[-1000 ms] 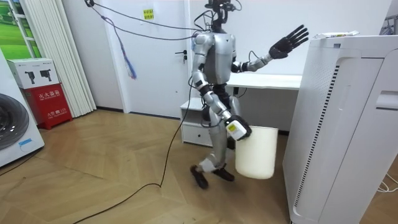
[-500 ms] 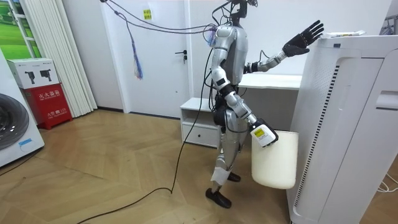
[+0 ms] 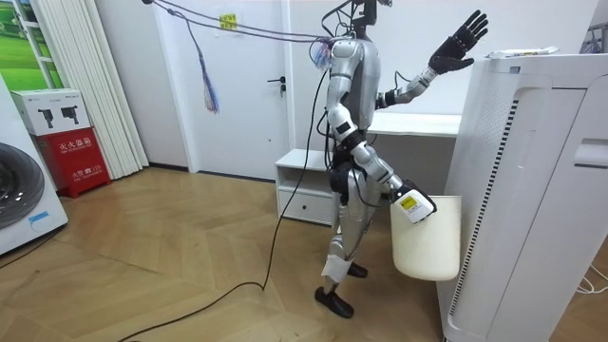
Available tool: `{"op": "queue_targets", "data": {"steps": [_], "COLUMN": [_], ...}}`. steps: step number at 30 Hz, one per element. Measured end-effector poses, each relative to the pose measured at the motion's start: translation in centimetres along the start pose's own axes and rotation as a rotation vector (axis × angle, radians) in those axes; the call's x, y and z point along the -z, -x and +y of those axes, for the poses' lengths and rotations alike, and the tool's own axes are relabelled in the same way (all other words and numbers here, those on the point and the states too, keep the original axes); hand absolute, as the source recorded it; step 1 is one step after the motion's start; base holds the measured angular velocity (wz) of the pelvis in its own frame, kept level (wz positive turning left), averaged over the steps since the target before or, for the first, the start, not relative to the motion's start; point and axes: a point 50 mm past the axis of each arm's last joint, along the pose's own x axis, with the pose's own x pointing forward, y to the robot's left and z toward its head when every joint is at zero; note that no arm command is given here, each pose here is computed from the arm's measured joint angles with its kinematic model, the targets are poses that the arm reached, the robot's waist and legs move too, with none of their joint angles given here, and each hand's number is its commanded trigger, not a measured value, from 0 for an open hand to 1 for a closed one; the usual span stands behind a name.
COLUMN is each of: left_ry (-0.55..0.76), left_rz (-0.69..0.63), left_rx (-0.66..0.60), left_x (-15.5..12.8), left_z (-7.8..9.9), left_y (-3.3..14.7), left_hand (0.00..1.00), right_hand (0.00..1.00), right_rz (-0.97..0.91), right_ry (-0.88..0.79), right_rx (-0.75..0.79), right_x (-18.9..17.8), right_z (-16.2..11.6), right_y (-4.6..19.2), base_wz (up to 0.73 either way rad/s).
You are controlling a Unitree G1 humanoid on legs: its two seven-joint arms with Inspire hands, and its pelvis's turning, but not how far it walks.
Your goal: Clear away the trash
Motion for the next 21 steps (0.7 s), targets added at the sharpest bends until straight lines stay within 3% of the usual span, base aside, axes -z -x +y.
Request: {"op": "queue_targets", "data": {"steps": [8,21], "left_ry": [-0.157,-0.223], "left_rz": [-0.035,-0.041], "left_rx": [-0.011,0.022], "left_x": [0.2,0.4], "left_z": [1.6,2.3], "left_y": [0.0,0.1], "left_hand": [0.00,0.00], "right_hand": [1.00,1.00], "right_rz": [0.013,-0.011], "right_ry": [0.067,0.088], "right_rx": [-0.058,-0.083], "right_x": [0.2,-0.5], "right_z": [0.3,0.1], "right_y": [0.1,0.1], "base_wz": [-0.01,0.00]}}
